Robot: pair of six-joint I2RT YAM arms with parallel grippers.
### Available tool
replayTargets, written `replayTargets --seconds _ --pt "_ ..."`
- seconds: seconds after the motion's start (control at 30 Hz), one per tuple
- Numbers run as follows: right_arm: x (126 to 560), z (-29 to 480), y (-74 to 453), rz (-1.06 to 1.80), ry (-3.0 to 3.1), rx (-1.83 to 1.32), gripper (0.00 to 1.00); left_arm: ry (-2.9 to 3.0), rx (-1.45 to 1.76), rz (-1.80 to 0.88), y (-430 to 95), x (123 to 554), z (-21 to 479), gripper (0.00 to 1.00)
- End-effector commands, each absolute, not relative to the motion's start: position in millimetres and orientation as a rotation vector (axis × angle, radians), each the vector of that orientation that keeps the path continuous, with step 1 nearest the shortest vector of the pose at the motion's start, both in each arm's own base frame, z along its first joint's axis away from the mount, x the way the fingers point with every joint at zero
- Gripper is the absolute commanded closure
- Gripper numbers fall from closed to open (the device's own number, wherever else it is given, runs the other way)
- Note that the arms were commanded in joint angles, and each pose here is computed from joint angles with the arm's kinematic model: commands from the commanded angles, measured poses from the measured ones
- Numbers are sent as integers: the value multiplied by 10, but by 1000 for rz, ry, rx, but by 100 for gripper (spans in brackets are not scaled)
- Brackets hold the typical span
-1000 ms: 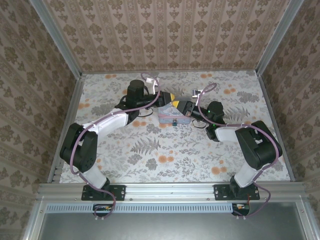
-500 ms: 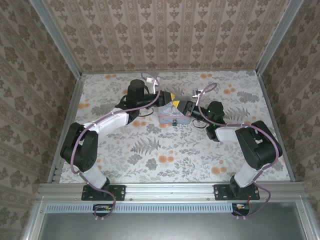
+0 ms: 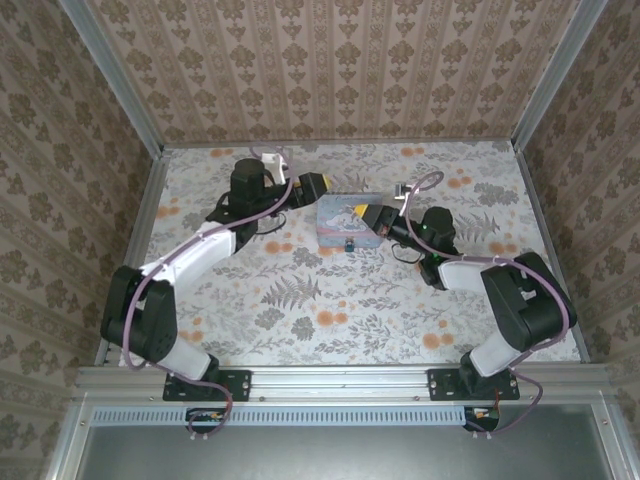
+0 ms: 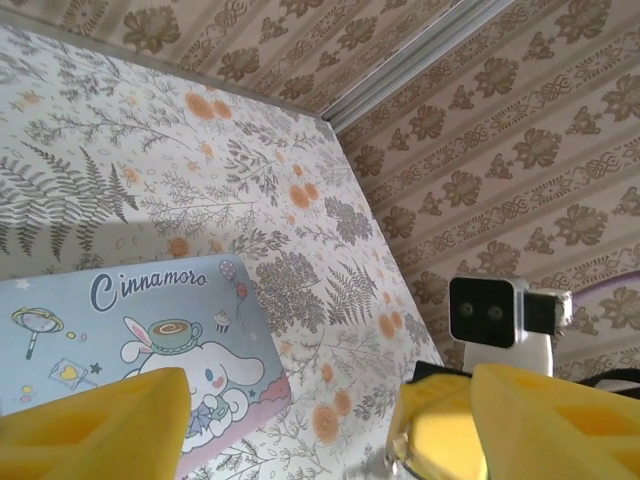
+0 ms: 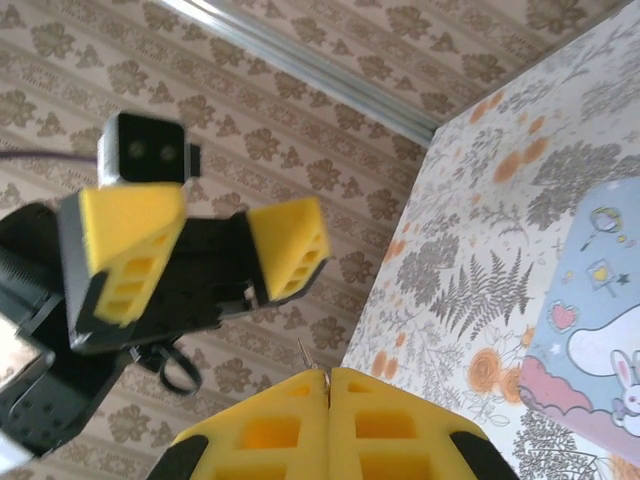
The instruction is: Unlock the padlock with the key
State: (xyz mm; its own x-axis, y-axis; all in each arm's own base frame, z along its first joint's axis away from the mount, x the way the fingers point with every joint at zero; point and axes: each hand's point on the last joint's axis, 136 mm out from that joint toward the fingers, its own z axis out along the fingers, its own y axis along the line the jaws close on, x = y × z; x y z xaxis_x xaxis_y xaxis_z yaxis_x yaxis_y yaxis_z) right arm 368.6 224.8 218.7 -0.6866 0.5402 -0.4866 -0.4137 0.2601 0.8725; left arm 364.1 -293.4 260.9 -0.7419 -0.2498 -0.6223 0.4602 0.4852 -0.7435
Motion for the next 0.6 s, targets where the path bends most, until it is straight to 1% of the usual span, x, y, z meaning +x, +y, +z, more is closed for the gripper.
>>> replayTargets --seconds 0.0,0.17,0.37,0.57 --pt "3724 2124 2065 1442 1776 189 100 2103 174 -1214 -2816 3501 2415 23" --pt "3749 2033 1875 1360 1825 270 100 2187 226 -1161 -2827 3278 2097 21" --pt "3792 1910 1790 1318 1875 329 100 2269 342 -1078 -2923 3028 1633 20" --pt "3986 1793 1783 1308 1899 335 100 2325 394 -1004 -2978 2965 1166 19"
